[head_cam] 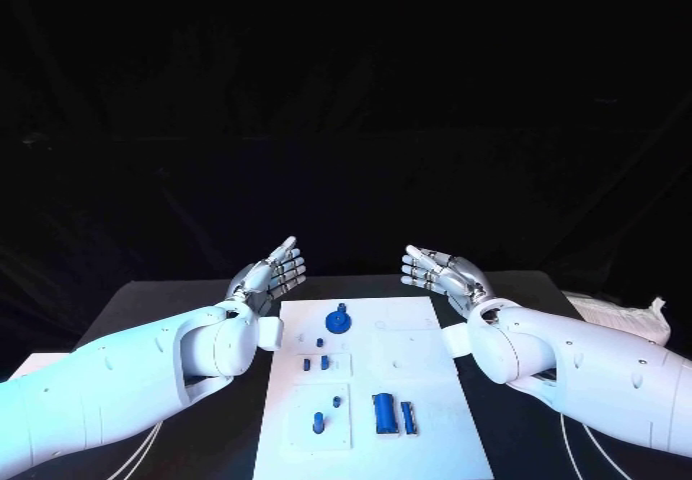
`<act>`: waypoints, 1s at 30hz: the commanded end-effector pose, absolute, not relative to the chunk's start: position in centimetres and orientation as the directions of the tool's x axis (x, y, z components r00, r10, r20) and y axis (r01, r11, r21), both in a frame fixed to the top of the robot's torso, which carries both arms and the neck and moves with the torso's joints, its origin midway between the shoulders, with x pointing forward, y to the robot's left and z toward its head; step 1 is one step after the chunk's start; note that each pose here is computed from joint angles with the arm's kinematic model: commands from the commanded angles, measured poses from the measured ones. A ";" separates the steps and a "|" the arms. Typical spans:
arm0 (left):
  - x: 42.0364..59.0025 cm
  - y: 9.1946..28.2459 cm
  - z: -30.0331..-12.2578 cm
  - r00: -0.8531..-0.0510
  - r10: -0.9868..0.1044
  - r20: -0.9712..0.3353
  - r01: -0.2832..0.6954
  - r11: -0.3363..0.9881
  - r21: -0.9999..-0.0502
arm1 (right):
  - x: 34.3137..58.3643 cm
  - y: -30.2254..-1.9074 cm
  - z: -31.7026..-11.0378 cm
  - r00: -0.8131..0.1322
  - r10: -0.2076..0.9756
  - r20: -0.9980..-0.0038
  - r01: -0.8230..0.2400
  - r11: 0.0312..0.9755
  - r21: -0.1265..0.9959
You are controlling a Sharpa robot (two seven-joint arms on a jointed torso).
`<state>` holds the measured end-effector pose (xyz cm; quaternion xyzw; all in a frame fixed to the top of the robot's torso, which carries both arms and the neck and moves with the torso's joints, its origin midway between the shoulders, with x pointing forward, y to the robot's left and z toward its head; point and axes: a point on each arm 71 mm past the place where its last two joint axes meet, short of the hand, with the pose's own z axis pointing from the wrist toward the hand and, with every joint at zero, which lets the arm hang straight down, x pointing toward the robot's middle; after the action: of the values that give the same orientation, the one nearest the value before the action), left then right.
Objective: Assemble the parts on the task board
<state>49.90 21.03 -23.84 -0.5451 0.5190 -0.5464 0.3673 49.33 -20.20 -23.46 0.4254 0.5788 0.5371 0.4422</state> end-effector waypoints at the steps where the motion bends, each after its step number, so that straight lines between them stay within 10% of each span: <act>1: 48.9 20.6 -23.2 -0.068 -0.993 0.098 -0.074 -0.093 -0.993 | 48.4 -20.2 -22.9 -0.105 0.994 -0.019 -0.007 0.018 1.000; 30: 46.2 19.2 -22.4 -0.017 -1.000 0.010 -0.001 -0.010 -1.000 | 46.2 -19.2 -22.4 -0.017 1.000 0.010 0.001 -0.010 1.000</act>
<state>46.20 19.32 -22.72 -0.5092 0.5075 -0.5016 0.4813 46.21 -19.28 -22.57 0.5027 0.5072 0.5026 0.4873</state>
